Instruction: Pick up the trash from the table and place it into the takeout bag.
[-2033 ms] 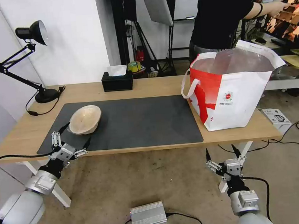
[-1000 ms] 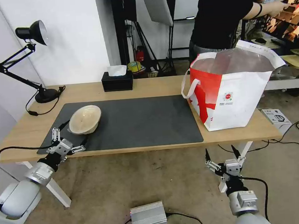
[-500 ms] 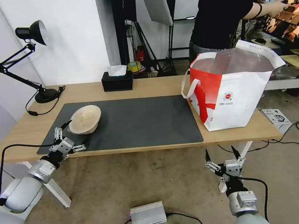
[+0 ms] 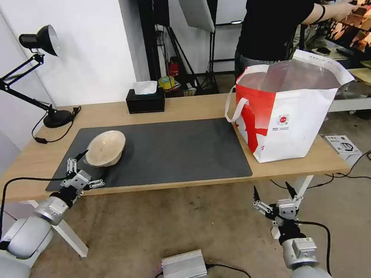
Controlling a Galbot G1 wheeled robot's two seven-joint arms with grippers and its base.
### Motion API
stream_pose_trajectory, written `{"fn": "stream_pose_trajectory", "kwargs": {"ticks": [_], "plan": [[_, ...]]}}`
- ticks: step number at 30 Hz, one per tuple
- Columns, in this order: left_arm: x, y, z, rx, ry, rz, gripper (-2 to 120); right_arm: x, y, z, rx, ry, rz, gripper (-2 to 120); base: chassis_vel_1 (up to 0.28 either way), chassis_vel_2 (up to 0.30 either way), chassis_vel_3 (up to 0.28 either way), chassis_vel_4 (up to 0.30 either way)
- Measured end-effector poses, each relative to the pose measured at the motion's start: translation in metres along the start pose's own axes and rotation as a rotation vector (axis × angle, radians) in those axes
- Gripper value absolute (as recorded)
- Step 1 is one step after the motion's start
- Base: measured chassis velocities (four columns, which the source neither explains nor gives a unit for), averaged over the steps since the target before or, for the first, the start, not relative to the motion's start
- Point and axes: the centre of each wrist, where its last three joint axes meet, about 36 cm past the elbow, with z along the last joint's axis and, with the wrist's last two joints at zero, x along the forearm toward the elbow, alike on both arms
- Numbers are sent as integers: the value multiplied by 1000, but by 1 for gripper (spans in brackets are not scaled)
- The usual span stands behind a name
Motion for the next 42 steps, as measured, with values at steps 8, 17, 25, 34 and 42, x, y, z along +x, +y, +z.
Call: {"fn": "stream_pose_trajectory", "kwargs": {"ticks": [8, 17, 25, 34, 42], "plan": [[-7, 5, 6, -9, 4, 0, 100, 0, 1, 2, -1, 4, 3, 100, 0, 0, 0, 0], [-19, 4, 9, -11, 1, 14, 100, 0, 3, 3, -7, 7, 9, 100, 0, 0, 0, 0], [-25, 1, 9, -10, -2, 25, 100, -1, 4, 4, -10, 8, 13, 100, 0, 0, 0, 0], [-26, -2, 10, -5, -1, 29, 100, 0, 5, 6, -9, 10, 14, 100, 0, 0, 0, 0], [-26, -2, 13, -7, 6, 33, 99, 0, 7, 7, -11, 11, 13, 100, 0, 0, 0, 0]]}}
